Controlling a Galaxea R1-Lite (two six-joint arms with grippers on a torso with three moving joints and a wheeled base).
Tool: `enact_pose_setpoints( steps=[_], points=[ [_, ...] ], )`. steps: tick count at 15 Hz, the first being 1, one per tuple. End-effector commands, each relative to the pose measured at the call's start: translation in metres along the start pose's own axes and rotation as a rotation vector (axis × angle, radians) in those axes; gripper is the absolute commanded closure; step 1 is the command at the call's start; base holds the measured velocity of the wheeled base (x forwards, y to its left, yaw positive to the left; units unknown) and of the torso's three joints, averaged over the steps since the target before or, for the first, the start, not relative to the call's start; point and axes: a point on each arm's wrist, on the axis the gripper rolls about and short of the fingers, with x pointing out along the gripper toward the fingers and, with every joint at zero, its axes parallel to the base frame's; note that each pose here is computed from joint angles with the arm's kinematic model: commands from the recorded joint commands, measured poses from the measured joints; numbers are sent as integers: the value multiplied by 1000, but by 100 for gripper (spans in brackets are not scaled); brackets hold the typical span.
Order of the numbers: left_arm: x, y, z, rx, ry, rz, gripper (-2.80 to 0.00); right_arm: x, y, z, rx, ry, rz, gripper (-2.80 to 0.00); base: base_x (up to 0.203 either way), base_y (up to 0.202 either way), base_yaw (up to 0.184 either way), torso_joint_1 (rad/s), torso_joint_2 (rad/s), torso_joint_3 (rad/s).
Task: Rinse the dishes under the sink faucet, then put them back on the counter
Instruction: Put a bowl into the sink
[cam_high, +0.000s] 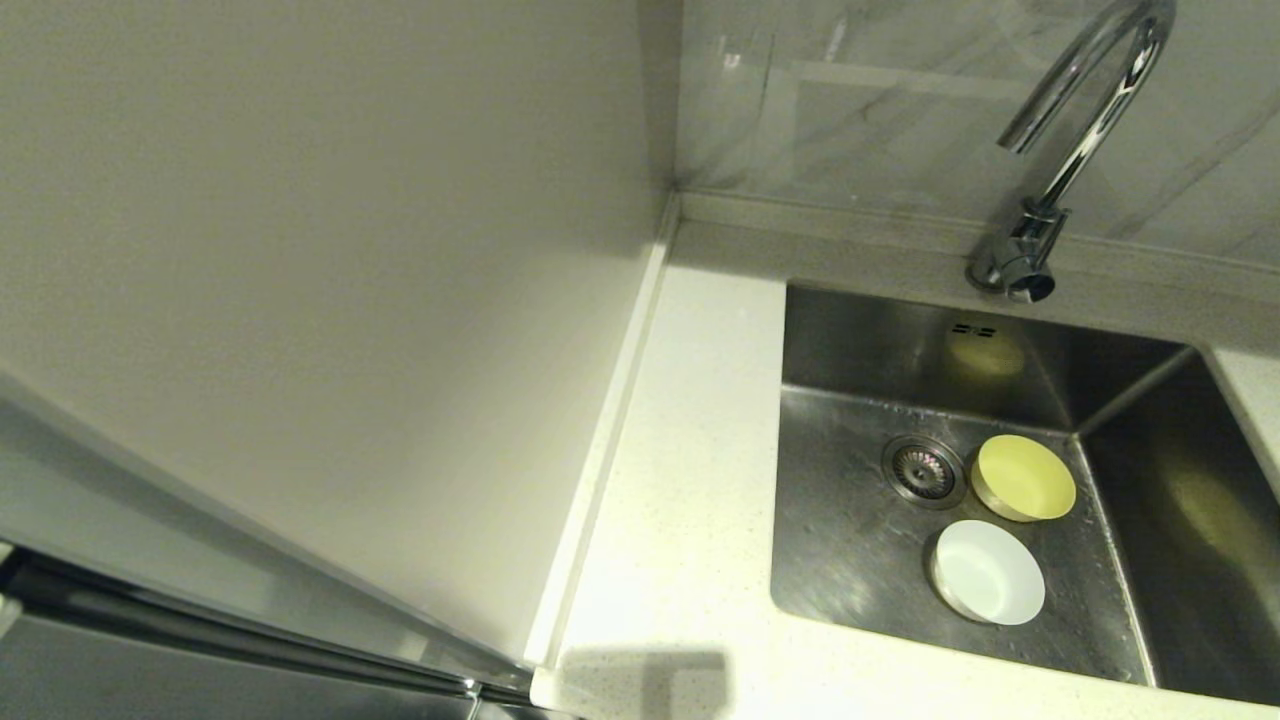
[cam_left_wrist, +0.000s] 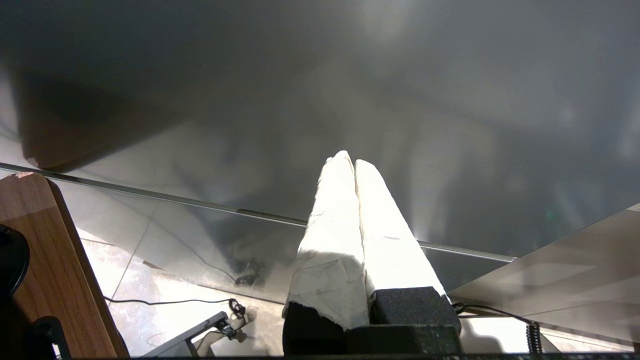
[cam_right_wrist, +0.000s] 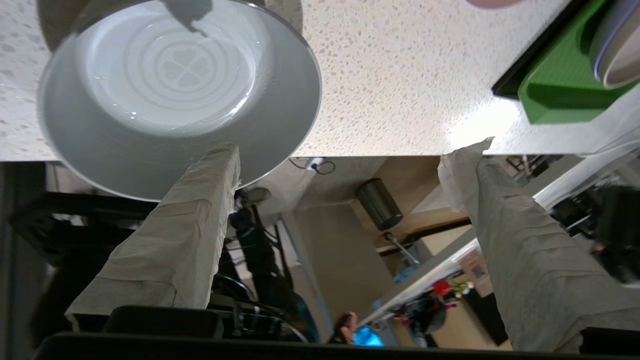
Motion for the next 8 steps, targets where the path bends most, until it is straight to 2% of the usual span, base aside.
enact_pose_setpoints(
  steps=[1,3,6,8],
  points=[
    [0,0,-1,-1,3,0,0,15,-3,9,-73,41,33,-280,0,0,0,0,0,0],
    [0,0,-1,-1,3,0,0,26,-2,12,-170,60,67,-280,0,0,0,0,0,0],
    [0,0,-1,-1,3,0,0,34,2,19,-331,-30,198,-280,0,0,0,0,0,0],
    [0,0,-1,-1,3,0,0,37,3,21,-401,-74,249,-280,0,0,0,0,0,0]
  ],
)
